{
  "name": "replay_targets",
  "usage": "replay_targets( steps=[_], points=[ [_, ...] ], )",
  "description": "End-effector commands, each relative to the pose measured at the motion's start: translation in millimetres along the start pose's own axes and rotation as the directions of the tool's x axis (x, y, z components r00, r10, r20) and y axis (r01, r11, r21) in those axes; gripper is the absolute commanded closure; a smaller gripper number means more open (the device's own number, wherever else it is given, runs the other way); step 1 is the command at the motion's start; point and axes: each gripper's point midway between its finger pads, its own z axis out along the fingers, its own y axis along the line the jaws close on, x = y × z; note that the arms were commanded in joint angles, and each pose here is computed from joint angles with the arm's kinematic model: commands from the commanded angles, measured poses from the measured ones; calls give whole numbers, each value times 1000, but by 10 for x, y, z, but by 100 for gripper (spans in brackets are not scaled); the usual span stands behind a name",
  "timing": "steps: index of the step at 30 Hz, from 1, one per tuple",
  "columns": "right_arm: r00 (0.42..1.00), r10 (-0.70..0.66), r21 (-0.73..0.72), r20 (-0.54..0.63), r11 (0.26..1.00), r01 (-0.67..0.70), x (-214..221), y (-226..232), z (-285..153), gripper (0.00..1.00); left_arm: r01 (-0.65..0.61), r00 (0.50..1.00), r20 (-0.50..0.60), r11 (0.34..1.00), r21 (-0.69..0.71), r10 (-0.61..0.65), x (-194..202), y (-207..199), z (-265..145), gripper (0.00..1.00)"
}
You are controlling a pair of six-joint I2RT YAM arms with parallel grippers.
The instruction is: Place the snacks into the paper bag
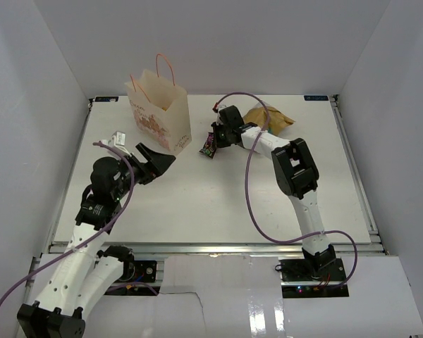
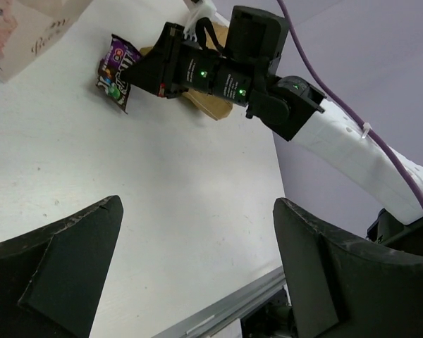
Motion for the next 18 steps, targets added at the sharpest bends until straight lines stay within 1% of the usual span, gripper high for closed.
replay_targets(
  steps=[1,4,6,7,9,10,11,12,13,14,16,17,18],
  points=[
    [1000,10,-31,-12,999,-10,33,-2,-76,92,48,998,-36,997,56,-46,97,-55,23,2],
    [1000,-14,-88,-10,996,13,-4,11,-191,92,71,996,-52,995,69,-67,158,-43,42,2],
    [997,-77,-185,10,980,78,-85,107,-338,92,88,994,-69,994,62,-83,228,24,83,2],
    [996,-94,-311,3,946,90,-45,287,-483,92,106,991,-85,992,67,-100,284,45,103,2],
    [992,-122,-401,17,908,119,-28,332,-635,92,136,986,-108,989,60,-129,355,97,158,2],
    [986,-166,-434,31,886,163,1,362,-701,92,165,980,-123,984,65,-156,394,102,178,2],
    [982,-185,-520,34,836,176,100,481,-876,92,175,978,-129,982,75,-164,440,127,210,2],
    [977,-207,-549,52,811,201,132,487,-951,92,190,973,-148,980,62,-180,504,174,250,2],
    [968,-239,-571,71,787,236,179,502,-1016,92,195,972,-149,978,79,-182,515,163,278,2],
    [966,-247,-620,73,748,237,284,567,-1162,92,202,971,-150,974,101,-186,524,130,310,2],
    [959,-271,-631,82,731,261,374,572,-1259,92,216,963,-181,973,83,-198,641,218,404,2],
    [954,-282,-658,100,701,276,393,637,-1396,92,220,958,-203,973,73,-201,710,226,441,2],
    [954,-288,-669,83,694,267,518,634,-1437,92,220,955,-217,973,67,-201,740,222,480,2]
  ],
)
